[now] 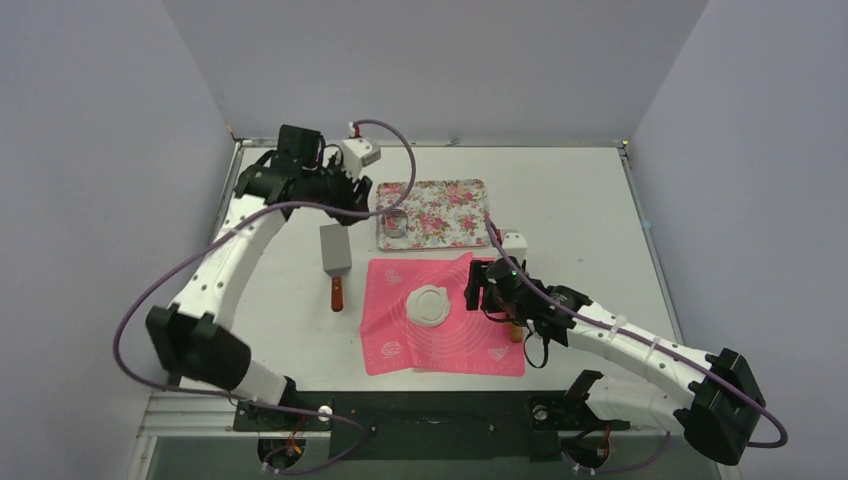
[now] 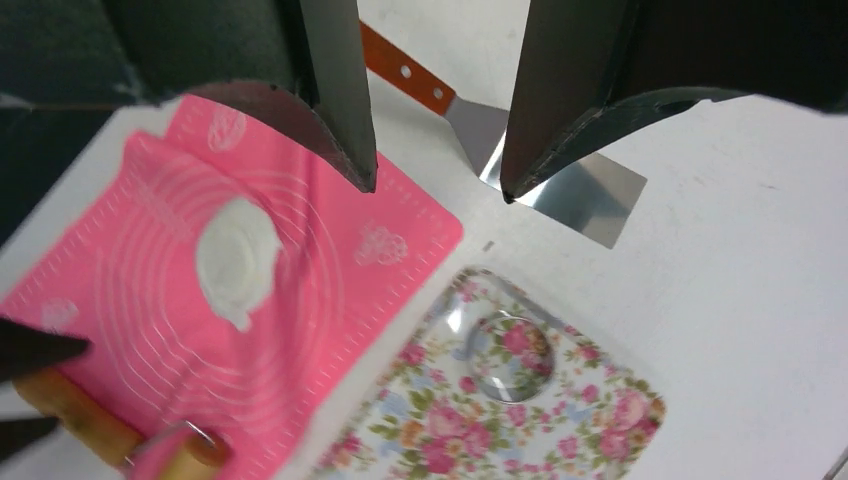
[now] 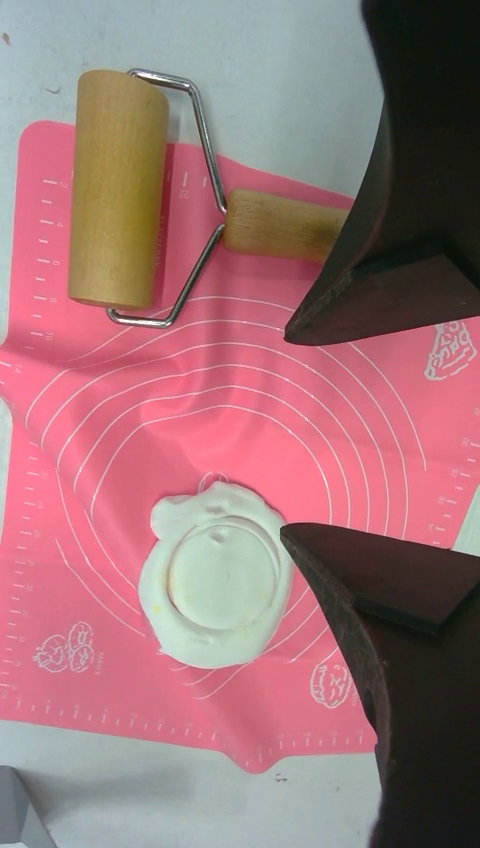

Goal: Roll out the dumpling wrappers from the dough
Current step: Place the dumpling mold on the plate.

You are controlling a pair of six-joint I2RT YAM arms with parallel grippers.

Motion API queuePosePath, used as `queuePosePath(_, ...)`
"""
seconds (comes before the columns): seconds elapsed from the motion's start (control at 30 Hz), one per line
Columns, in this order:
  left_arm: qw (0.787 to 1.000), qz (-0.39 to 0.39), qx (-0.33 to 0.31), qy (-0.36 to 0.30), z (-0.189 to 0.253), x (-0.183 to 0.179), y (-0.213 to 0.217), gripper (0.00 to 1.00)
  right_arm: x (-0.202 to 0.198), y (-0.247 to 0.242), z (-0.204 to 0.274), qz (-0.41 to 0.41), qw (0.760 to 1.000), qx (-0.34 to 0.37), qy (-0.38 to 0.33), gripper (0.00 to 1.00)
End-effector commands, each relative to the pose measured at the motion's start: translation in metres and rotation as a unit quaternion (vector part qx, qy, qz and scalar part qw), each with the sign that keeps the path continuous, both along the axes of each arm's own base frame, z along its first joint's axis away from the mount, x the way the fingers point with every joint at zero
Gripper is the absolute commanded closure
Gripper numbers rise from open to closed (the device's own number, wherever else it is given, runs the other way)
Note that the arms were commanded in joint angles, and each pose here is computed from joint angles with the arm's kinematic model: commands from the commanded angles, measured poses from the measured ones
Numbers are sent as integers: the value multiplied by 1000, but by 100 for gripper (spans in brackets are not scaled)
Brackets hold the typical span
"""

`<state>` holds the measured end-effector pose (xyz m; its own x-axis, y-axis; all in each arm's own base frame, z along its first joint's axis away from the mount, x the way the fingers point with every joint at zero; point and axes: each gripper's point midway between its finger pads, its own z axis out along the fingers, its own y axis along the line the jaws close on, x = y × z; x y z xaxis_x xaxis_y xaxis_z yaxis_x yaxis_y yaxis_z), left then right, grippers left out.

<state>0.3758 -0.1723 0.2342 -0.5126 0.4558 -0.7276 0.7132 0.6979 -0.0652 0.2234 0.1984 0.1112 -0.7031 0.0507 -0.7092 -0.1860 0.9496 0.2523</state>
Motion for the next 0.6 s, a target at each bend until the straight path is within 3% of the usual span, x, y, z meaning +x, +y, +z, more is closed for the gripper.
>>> queuePosePath(0.0,979,-201,2,38,-9,-123,-15,53,-9,-8,-1,-10,999,-50,3,40)
queuePosePath(0.13,956,-276,59,87,-59,-200,-15,53,-34,-29,-15,-48,996,-65,29,41)
queuePosePath(0.27,934,-319,130,93,-105,-241,-14,48,-57,-59,-25,-124,990,-44,59,42)
queuePosePath(0.3,933,-322,145,63,-108,-240,-15,48,-62,-65,-27,-130,989,-46,60,42)
queuePosePath(0.4,903,-398,160,37,-130,-274,-22,47,-77,-78,-48,-153,985,-36,77,41)
queuePosePath(0.57,882,-436,178,-28,-157,-278,-38,45,-77,-65,-57,-146,986,-29,73,40)
